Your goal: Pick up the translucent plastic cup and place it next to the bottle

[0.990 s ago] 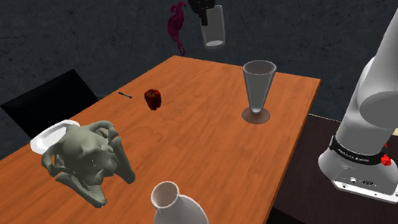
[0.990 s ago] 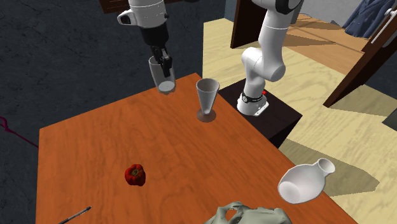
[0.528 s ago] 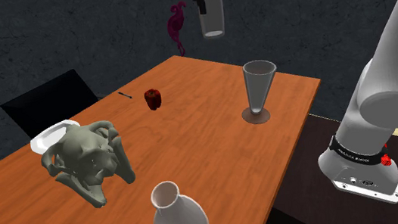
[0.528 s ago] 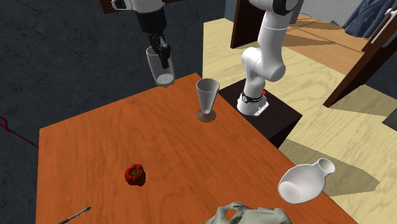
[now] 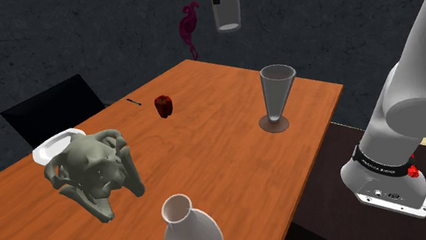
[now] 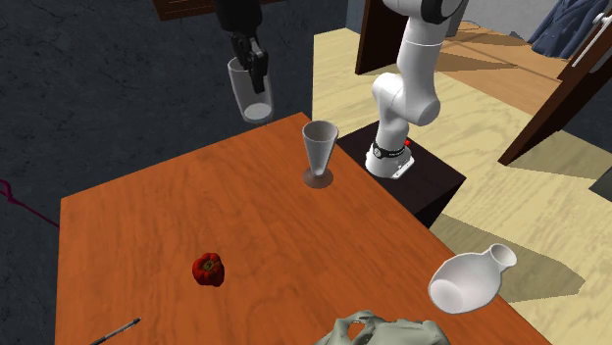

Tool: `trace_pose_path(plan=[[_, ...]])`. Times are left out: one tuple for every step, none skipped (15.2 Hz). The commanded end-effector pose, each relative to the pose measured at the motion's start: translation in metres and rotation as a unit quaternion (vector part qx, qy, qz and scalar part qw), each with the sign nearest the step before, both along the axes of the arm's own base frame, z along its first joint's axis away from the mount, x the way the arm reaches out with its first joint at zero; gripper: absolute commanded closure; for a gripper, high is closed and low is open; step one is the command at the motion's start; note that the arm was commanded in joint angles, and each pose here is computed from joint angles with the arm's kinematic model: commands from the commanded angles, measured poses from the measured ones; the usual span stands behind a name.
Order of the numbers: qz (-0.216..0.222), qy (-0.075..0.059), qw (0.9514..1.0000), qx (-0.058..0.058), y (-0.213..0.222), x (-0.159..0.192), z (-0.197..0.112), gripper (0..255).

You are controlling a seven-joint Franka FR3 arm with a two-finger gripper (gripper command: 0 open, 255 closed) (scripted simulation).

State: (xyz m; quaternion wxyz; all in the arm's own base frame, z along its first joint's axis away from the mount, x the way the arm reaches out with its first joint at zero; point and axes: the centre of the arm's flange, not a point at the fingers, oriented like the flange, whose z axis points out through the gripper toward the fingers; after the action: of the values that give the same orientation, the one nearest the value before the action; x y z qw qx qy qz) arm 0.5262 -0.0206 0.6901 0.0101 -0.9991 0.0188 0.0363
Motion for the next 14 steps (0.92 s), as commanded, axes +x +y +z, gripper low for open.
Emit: trace_pose_path(plan=[[0.0,0.0,1.0,0.0,0.019,-0.013,0.002,255],[0.0,0.0,1.0,0.0,0.03,-0.021,0.002,255],[0.0,0.0,1.0,0.0,0.041,-0.028,0.002,255],[0.0,0.0,1.0,0.0,0.052,-0.036,0.002,255],[0.0,0.0,1.0,0.0,0.063,-0.043,0.003,255],[0.0,0.0,1.0,0.0,0.074,-0.051,0.003,255],[0.0,0.0,1.0,0.0,0.085,-0.058,0.003,255],[0.0,0.0,1.0,0.0,0.096,-0.065,0.003,255],[0.0,0.0,1.0,0.0,0.107,-0.073,0.003,255],[0.0,0.0,1.0,0.0,0.118,-0.08,0.003,255],[0.0,0.0,1.0,0.0,0.128,-0.088,0.003,255],[0.0,0.0,1.0,0.0,0.139,-0.095,0.003,255],[0.0,0.0,1.0,0.0,0.15,-0.103,0.003,255],[0.0,0.0,1.0,0.0,0.161,-0.11,0.003,255]])
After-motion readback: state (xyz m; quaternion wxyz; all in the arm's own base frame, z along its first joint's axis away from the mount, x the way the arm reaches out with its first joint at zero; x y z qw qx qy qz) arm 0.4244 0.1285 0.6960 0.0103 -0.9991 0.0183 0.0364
